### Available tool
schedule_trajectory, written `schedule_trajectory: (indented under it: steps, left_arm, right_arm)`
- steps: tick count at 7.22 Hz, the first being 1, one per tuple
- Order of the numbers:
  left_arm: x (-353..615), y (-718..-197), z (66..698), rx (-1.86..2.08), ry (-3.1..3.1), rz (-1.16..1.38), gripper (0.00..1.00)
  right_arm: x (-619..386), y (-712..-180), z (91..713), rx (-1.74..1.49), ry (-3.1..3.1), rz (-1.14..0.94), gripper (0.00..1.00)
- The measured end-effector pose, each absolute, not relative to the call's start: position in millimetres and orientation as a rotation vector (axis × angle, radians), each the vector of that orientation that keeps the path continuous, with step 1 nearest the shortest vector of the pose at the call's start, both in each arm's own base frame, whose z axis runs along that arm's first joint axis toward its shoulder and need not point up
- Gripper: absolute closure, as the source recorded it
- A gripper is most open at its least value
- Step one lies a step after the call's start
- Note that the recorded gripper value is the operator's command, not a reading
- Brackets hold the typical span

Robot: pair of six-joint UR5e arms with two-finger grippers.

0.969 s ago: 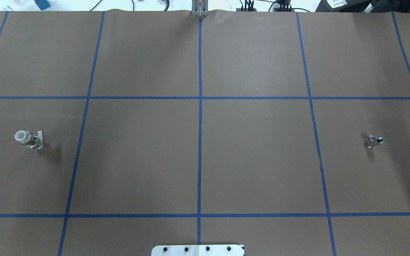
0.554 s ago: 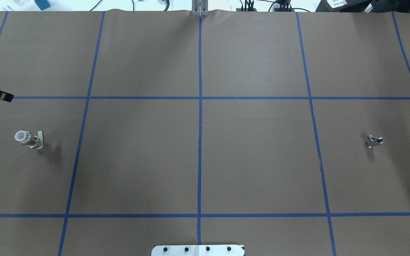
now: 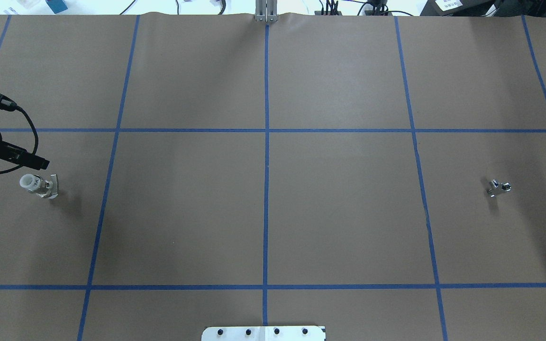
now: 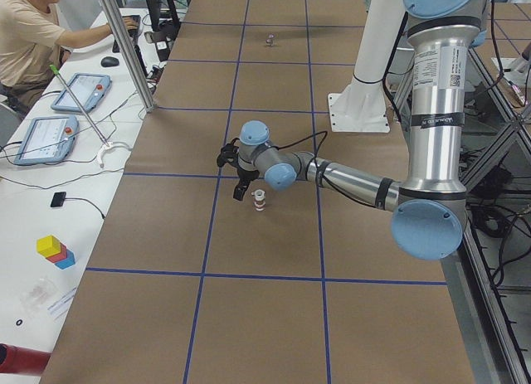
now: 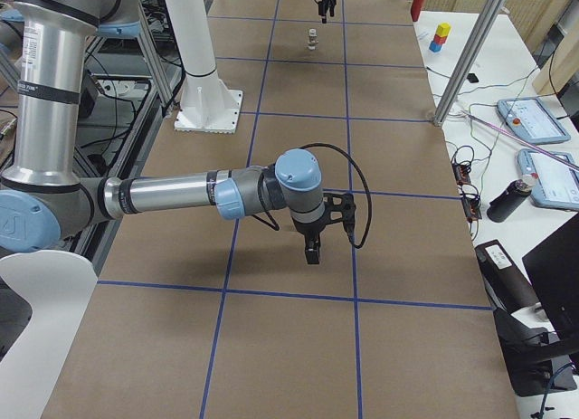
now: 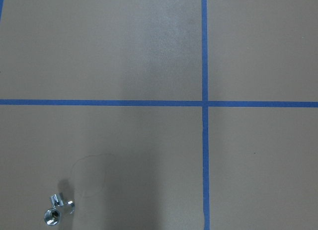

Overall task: Assemble PPR valve and pipe with both arms
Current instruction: 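Lower the left gripper onto the white PPR valve and close it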

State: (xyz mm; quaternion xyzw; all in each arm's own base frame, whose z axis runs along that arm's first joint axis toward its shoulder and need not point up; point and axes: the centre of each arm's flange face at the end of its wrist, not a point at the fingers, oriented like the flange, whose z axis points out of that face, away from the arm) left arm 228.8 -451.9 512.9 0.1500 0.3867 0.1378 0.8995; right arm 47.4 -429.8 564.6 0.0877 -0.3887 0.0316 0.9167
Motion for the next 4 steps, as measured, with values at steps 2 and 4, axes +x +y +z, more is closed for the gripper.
schedule_trajectory:
  steps: [2, 4]
  left_arm:
    - [238.6, -437.4, 526.0, 0.283, 0.780, 0.297, 0.01]
    - [246.1, -430.2, 530.1, 0.268, 0.778, 0.312, 0.06]
  right_arm:
    - [47.4, -429.9, 563.8, 0.185, -0.800, 0.063, 0.00]
    - [47.4, -430.0, 563.3, 0.187, -0.800, 0.062, 0.00]
